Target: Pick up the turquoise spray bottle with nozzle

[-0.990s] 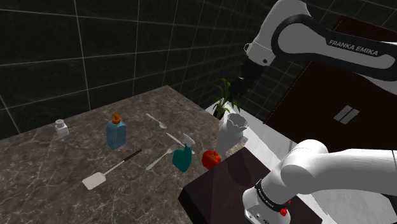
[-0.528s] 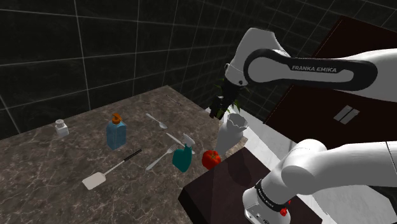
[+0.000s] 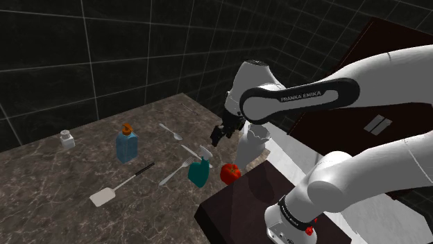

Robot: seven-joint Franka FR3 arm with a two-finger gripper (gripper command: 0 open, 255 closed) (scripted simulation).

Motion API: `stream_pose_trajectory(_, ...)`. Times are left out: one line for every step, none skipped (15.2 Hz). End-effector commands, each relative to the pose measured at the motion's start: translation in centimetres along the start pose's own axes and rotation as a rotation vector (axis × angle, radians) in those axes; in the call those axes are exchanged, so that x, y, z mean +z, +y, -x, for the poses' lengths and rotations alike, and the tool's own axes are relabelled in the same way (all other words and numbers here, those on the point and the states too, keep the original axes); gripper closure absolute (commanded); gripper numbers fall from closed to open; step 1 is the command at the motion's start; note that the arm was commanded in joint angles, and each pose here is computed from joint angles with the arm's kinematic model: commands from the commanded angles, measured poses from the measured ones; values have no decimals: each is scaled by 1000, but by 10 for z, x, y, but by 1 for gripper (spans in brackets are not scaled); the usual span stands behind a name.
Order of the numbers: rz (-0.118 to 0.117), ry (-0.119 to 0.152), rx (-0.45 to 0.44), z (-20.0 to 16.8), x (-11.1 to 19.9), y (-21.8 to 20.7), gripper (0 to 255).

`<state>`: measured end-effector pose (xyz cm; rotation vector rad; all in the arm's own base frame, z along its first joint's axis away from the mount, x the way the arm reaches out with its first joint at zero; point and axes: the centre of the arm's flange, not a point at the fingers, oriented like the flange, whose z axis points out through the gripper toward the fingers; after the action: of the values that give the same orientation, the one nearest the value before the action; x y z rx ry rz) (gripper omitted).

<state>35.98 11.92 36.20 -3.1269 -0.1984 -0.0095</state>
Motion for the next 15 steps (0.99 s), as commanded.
stream_pose_trajectory(1,-3,0,-9,23,-10,0)
stream_pose_trajectory(3,-6,0,-12,36,-15,0)
stream_pose_trajectory(4,-9,1,-15,48,-19,0)
stream_pose_trajectory(5,-12,1,-18,60,-23,0)
stream_pose_trajectory(5,-13,1,-19,65,-25,0)
stream_pose_trajectory(5,-13,1,-19,70,-25,0)
stream_pose_trajectory(5,-13,1,-19,75,-25,0)
stream_pose_trajectory(5,-13,1,-19,81,-25,0)
stream_pose_trajectory(5,-13,1,-19,86,-25,0)
stream_pose_trajectory(5,-13,1,-19,91,-25,0)
stream_pose_trajectory(5,-13,1,-19,96,-25,0)
stream_pose_trajectory(5,-13,1,-19,105,-24,0)
stream_pose_trajectory(5,-13,1,-19,105,-24,0)
stream_pose_trajectory(5,-13,1,-19,105,-24,0)
stream_pose_trajectory(5,-13,1,-18,105,-25,255)
